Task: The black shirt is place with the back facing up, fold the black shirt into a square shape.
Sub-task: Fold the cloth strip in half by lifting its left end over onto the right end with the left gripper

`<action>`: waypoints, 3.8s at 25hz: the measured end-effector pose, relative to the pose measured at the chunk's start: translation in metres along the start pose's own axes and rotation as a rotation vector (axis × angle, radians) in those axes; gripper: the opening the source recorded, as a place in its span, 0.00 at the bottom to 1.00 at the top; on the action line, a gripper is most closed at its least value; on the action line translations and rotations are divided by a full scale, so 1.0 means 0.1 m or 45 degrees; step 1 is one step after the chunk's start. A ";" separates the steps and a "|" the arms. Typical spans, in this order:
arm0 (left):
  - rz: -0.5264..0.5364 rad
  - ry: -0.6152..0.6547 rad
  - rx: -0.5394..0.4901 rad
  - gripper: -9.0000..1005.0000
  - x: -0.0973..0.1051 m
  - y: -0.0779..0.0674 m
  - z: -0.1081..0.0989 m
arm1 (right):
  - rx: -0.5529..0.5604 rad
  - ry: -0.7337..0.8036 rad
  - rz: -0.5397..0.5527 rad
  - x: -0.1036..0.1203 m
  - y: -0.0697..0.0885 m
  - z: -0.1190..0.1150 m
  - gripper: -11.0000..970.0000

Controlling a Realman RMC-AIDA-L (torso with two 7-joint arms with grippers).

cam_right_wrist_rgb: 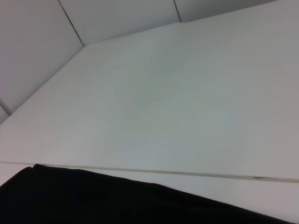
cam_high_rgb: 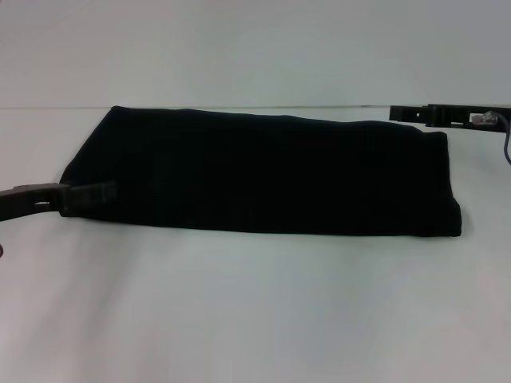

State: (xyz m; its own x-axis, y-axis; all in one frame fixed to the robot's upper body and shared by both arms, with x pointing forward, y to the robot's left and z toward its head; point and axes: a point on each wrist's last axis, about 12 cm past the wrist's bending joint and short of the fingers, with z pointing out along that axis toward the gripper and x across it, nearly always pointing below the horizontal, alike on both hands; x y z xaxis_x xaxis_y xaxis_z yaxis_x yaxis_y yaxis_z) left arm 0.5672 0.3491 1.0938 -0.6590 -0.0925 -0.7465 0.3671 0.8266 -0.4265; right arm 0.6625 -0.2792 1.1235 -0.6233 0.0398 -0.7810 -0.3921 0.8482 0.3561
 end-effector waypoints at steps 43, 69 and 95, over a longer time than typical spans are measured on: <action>0.052 0.011 -0.206 0.54 0.23 0.15 0.21 | -0.083 0.105 -0.062 0.22 -0.06 -0.16 0.73; 0.057 0.020 -0.180 0.01 0.22 0.14 0.20 | -0.065 0.250 0.122 0.65 -0.42 -0.63 0.71; 0.044 0.016 -0.178 0.01 0.23 0.15 0.17 | -0.014 0.296 0.048 0.70 -0.35 -0.45 0.09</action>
State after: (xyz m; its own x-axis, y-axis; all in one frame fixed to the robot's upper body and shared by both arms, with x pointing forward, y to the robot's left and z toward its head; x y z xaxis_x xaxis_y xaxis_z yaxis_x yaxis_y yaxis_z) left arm 0.5690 0.3499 1.0617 -0.6559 -0.0564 -0.7527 0.2951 0.8987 -0.3245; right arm 0.6020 -0.3297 1.0792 -0.7762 -0.0527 -0.6283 -0.3723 0.8426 0.3892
